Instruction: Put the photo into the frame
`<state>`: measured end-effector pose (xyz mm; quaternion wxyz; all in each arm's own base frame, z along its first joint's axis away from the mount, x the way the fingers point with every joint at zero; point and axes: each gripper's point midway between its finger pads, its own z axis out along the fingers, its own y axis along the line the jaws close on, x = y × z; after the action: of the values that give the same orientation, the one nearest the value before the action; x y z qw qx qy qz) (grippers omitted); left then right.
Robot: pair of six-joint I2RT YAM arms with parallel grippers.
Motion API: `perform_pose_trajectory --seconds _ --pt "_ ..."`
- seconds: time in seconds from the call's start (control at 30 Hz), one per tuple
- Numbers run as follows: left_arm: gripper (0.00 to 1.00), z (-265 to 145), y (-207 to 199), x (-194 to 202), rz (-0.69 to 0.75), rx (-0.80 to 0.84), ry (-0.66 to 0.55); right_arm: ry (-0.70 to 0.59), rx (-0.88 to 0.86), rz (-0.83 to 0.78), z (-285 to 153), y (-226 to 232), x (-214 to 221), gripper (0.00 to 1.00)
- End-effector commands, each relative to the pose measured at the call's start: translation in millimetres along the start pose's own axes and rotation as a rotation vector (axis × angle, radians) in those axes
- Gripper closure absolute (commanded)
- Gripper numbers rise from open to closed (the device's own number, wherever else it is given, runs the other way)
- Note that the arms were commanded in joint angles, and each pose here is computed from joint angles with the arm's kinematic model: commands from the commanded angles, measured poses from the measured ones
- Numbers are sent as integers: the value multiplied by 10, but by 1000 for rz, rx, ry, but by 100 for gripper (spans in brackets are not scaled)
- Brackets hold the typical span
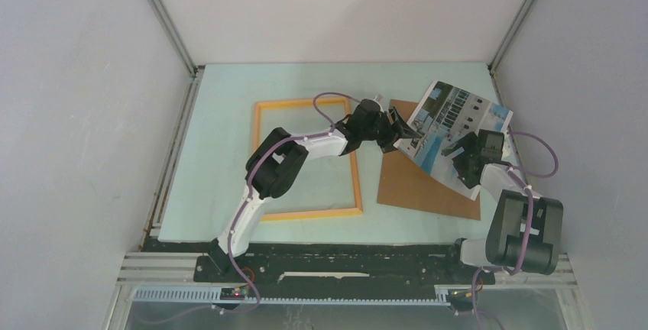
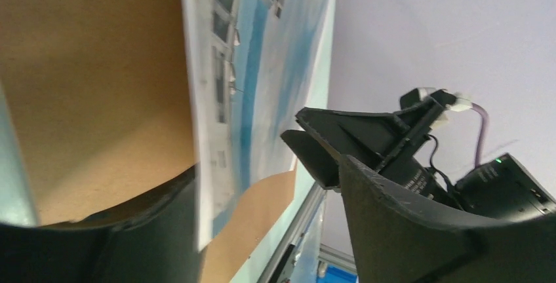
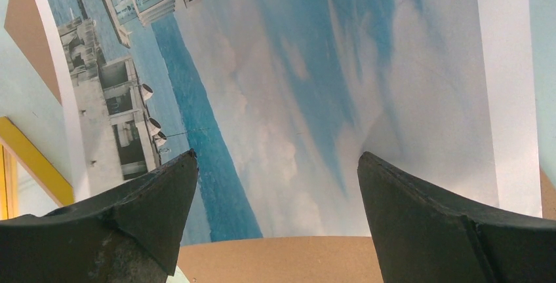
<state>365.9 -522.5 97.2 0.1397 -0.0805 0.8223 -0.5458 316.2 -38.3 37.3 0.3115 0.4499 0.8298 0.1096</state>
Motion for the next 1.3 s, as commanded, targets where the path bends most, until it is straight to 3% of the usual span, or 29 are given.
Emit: perform_pose_trajectory --seconds 0.0,0.2,0.47,0.67,0.97,1.27 --pt "32 21 12 -133 83 -77 -32 37 41 7 29 -80 105 0" --pt "54 90 -10 -175 83 -69 -33 37 46 6 22 -93 105 0" --pt "73 137 94 -200 109 -146 -18 31 48 7 5 -98 93 0" --pt "99 -58 40 -346 269 -262 -49 2 43 -19 -43 -76 39 0" --pt "100 -616 -461 -462 480 -286 -86 -94 59 -60 -226 -63 -110 0" --pt "100 -1833 -714 -766 604 -421 -268 -216 67 -82 -460 -53 -258 0"
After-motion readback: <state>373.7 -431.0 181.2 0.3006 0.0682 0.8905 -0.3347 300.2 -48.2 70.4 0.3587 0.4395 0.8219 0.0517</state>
